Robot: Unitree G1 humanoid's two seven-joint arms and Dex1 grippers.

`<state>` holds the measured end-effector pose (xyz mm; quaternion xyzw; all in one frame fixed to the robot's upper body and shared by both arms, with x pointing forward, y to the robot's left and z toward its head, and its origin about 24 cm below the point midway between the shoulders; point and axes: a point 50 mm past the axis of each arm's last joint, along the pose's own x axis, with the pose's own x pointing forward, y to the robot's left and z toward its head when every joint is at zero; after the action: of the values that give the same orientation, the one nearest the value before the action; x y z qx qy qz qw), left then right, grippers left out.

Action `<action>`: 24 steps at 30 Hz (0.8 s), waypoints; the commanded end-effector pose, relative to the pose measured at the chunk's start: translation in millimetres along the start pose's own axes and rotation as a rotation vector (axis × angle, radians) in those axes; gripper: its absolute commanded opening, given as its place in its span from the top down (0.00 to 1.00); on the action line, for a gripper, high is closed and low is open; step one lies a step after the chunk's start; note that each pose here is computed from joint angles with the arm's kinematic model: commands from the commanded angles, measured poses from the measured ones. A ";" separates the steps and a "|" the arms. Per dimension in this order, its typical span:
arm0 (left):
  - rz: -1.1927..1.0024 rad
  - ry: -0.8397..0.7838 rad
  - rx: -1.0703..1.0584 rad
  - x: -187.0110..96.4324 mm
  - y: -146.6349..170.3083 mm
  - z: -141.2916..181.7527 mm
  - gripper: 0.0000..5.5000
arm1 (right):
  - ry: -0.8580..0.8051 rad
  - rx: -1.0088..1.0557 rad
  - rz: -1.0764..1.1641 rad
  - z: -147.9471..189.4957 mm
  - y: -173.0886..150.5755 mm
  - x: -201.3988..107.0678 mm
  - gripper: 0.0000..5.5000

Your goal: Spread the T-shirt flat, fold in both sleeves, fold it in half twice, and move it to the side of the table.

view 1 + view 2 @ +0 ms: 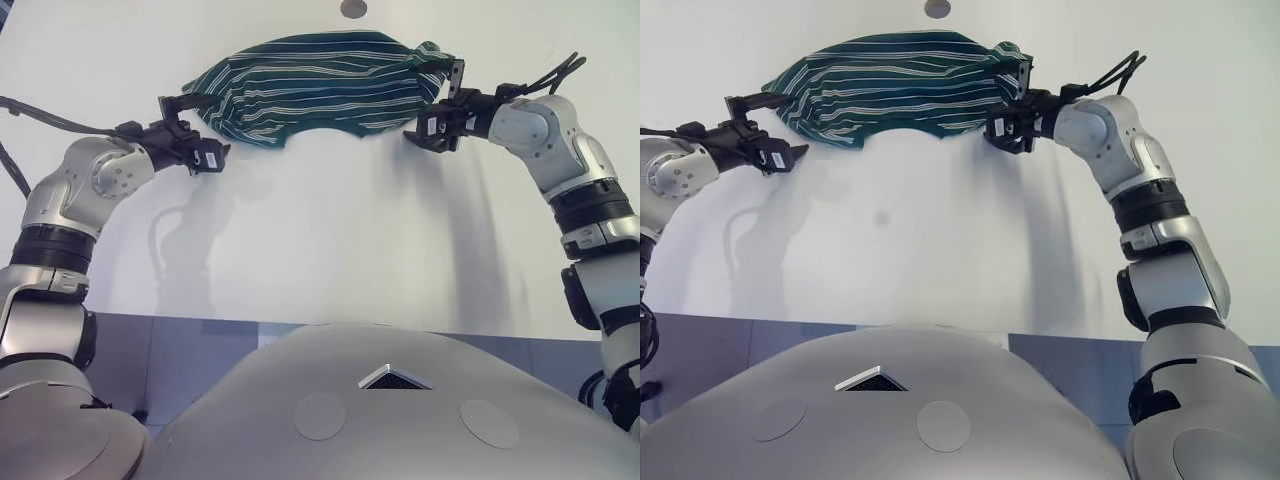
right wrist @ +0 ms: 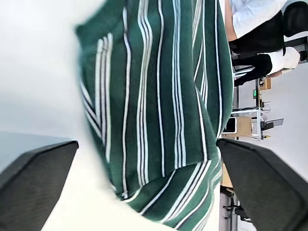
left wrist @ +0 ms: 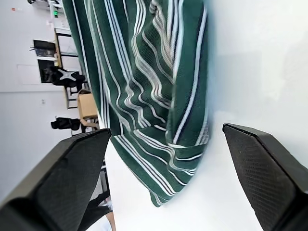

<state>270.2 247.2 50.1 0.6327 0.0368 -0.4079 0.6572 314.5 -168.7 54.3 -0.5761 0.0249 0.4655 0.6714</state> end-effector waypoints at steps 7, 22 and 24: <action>-0.193 0.021 -0.006 14.4 -45.1 -4.7 0.39 | -0.002 0.056 0.109 -4.0 29.3 13.0 0.25; -0.153 -0.033 -0.033 26.5 -45.3 2.5 0.94 | -0.030 0.157 0.155 -7.0 39.2 13.8 0.84; -0.097 -0.079 -0.104 26.2 -36.7 5.9 0.99 | -0.057 0.181 0.137 -3.7 33.2 14.7 0.91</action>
<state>280.4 239.9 30.4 0.6198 0.0328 -0.4245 0.6592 310.0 -165.7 31.4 -0.5147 0.0554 0.5016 0.6931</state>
